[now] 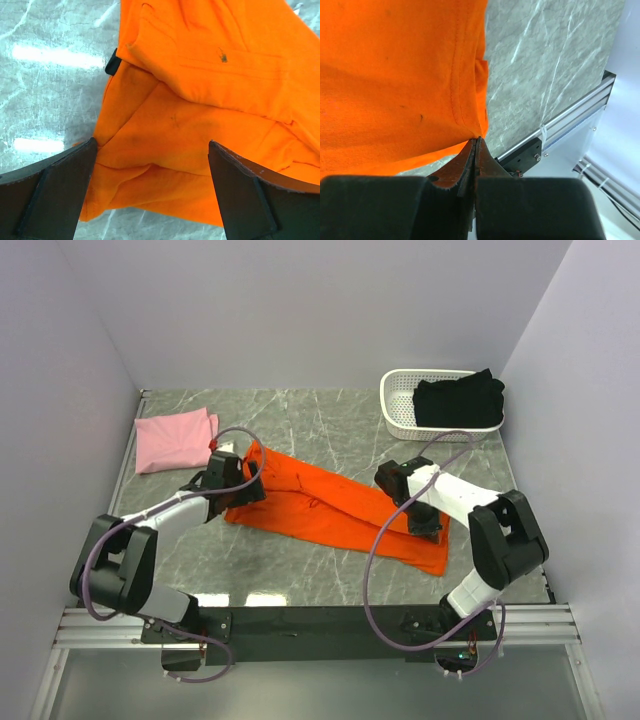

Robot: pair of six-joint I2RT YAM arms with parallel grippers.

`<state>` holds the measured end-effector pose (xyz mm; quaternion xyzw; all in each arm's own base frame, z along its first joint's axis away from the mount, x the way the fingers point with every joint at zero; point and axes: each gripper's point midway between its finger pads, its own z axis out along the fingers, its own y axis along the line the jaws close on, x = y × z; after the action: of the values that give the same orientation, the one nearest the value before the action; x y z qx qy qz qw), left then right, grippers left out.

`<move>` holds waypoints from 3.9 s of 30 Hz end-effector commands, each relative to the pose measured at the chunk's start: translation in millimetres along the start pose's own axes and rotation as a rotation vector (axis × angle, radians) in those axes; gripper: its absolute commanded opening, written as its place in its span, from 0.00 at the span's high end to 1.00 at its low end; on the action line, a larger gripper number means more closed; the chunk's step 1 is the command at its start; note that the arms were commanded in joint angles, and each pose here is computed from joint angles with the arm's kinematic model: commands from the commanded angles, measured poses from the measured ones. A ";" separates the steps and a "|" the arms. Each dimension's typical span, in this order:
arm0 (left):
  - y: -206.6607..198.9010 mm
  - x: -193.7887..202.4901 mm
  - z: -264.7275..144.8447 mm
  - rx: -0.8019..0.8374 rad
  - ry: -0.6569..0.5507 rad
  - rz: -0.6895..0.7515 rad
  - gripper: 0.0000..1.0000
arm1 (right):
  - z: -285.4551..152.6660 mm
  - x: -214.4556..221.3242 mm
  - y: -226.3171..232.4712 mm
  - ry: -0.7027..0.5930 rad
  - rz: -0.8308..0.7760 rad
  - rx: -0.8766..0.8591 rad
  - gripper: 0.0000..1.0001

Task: Fold and stack the t-shirts
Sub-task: Fold the tshirt

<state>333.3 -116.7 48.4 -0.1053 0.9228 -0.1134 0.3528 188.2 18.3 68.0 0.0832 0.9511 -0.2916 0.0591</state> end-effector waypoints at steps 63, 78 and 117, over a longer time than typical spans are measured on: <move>57.7 -6.2 -18.5 -0.360 0.002 -0.095 0.99 | -21.2 -0.9 18.7 -0.110 0.019 -0.228 1.00; 76.6 -35.1 15.7 -0.452 0.039 -0.071 0.99 | -16.4 22.2 38.6 -0.079 -0.109 -0.160 1.00; 70.9 -72.9 42.6 -0.443 0.044 -0.039 0.99 | -43.7 75.6 53.3 -0.074 -0.320 -0.072 1.00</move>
<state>392.6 -36.3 28.5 -0.1992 0.9353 0.0843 0.2800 129.3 95.3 63.4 -0.0763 0.9607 -0.2599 0.0610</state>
